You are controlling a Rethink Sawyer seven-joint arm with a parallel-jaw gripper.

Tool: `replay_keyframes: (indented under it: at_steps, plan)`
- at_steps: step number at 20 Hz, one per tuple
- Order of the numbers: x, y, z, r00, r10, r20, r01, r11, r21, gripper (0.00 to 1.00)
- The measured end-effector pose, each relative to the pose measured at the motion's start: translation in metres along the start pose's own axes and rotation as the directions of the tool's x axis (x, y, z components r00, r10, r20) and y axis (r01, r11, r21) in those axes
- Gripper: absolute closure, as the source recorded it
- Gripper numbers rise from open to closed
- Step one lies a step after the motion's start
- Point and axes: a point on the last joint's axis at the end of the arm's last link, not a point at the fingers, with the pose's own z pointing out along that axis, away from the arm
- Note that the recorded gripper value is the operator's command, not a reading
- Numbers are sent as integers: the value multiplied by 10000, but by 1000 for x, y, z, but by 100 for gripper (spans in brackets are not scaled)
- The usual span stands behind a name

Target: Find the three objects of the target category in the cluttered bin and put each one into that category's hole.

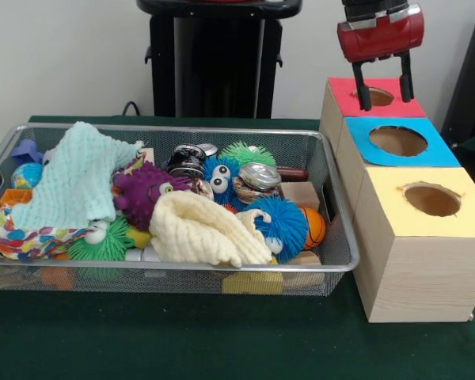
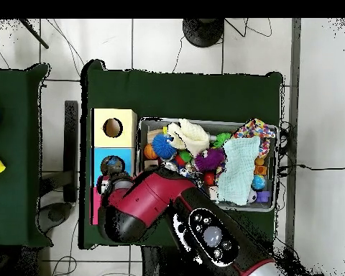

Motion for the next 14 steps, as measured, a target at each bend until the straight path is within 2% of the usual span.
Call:
replay_keyframes:
  at_steps: [4,6,7,10,13,14]
  plan:
    - [3,-2,-3,9998,187,8,-187,9998,-13,0]
    - [5,-1,-5,9991,420,91,-418,9990,-159,0]
    - [6,-1,-6,9985,540,130,-537,9982,-249,0]
    - [15,4,-13,9917,1234,370,-1203,9898,-768,0]
    - [27,9,-21,9754,2105,661,-2007,9709,-1310,0]
    - [34,9,-25,9638,2553,767,-2420,9586,-1497,0]
